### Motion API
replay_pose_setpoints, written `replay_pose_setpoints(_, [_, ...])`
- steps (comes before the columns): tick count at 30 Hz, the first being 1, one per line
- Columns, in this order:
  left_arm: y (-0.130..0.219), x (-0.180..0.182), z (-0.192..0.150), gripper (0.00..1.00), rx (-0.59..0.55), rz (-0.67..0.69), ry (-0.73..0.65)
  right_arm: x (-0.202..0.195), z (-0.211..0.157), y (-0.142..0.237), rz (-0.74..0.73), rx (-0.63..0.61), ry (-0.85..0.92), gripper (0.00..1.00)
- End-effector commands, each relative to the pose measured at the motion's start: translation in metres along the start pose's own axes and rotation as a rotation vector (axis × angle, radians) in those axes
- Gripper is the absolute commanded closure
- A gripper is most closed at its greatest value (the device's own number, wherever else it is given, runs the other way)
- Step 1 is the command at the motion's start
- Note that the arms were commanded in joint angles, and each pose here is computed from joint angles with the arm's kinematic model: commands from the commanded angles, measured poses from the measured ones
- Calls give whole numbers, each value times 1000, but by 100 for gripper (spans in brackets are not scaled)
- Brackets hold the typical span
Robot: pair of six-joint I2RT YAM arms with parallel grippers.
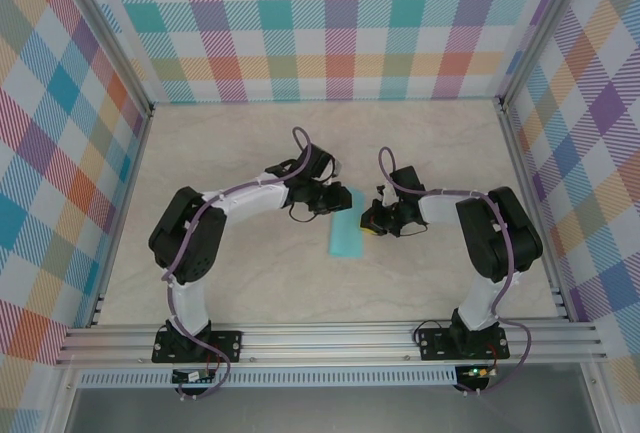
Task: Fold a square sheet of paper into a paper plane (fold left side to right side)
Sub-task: Hold the square sheet of paper at the center of the table, then first fold the square sheet of paper in half at the center of the table.
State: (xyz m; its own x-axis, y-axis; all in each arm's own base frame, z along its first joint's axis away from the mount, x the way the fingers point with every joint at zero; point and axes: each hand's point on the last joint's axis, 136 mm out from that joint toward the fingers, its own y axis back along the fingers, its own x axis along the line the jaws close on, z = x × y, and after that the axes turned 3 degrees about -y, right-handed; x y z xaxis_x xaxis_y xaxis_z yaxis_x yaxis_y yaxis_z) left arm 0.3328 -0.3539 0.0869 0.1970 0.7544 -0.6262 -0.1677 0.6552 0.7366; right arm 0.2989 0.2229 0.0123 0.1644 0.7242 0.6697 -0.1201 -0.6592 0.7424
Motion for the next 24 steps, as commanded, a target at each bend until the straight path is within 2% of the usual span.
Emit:
replay_pose_setpoints(1, [-22, -7, -10, 77, 63, -87, 7, -53, -20, -12, -201, 46, -59, 100])
replay_pose_setpoints(9, [-33, 38, -16, 80, 64, 94, 18, -56, -22, -12, -225, 51, -55, 100])
replay_pose_setpoints(24, [-24, 96, -29, 82, 66, 148, 110, -62, -26, -11, -284, 61, -37, 100])
